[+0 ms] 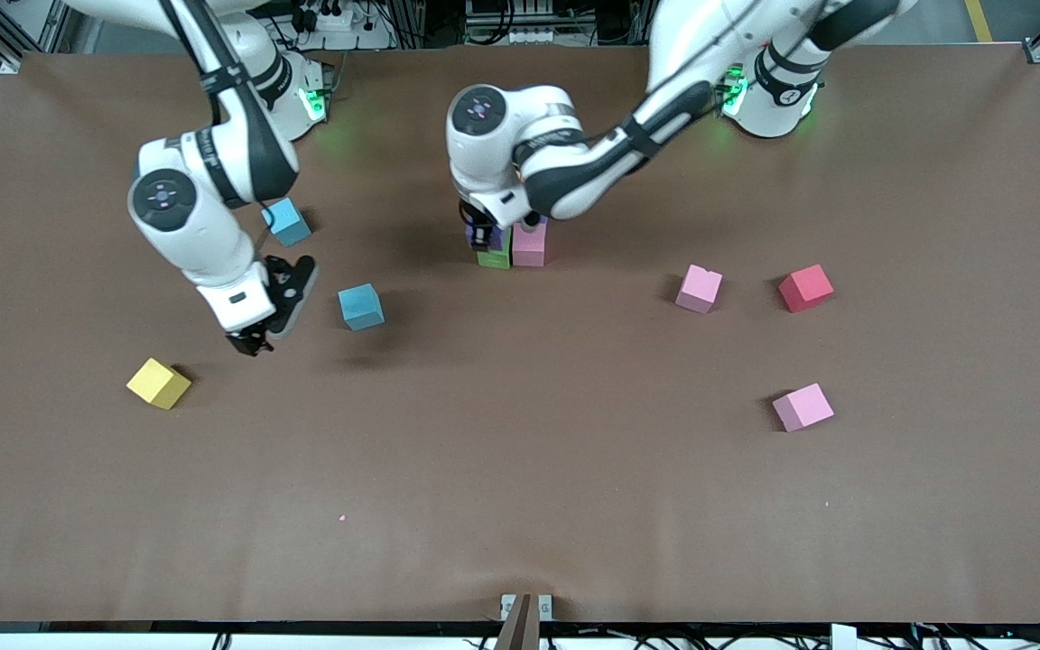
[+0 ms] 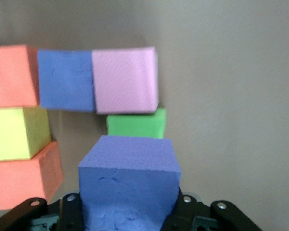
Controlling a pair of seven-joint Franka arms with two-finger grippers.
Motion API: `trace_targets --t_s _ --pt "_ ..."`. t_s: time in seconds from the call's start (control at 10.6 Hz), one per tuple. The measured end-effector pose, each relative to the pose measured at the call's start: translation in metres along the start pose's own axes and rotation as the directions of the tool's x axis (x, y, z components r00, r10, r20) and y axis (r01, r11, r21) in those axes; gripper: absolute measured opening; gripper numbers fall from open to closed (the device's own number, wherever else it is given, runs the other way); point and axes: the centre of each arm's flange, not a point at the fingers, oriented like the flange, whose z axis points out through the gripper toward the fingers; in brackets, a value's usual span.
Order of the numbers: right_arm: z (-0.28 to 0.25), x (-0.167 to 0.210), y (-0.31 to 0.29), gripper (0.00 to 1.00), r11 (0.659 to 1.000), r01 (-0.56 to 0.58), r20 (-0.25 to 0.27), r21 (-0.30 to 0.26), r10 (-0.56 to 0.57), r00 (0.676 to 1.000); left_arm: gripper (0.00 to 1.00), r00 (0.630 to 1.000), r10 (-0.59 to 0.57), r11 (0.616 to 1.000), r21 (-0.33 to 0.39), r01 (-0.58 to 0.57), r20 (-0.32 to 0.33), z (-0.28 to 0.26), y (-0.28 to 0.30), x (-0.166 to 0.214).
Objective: Form number 2 with 11 blocks
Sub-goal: 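Carry purple to center with the left gripper while the right gripper reaches yellow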
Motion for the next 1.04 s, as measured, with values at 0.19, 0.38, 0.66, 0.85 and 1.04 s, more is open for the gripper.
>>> trace_targets --t_s 0.19,0.38,0.66,0.85,1.04 --pt "0.015 -0.002 -0.007 1.0 1.0 0.026 -0.001 0.004 -0.026 1.0 0.58 1.0 -0.015 0.999 -0.03 0.016 0.01 0.0 -0.003 -0.027" --pt "0.025 0.004 -0.011 1.0 0.993 0.113 -0.013 -0.012 -0.113 0.993 0.58 0.999 -0.037 0.998 -0.056 0.037 0.007 0.01 0.003 -0.04" --pt "0.051 0.003 -0.019 1.0 0.975 0.22 -0.029 -0.043 -0.221 0.975 0.58 0.999 -0.049 0.998 -0.036 0.048 -0.018 0.05 0.007 -0.041" --pt "0.054 0.003 -0.021 1.0 0.969 0.244 -0.028 -0.041 -0.245 0.969 0.58 0.998 -0.052 0.998 -0.027 0.051 -0.024 0.059 0.008 -0.04" --pt "0.054 0.004 -0.022 1.0 0.967 0.251 -0.028 -0.04 -0.252 0.967 0.58 0.998 -0.052 0.998 -0.026 0.051 -0.025 0.06 0.007 -0.04"
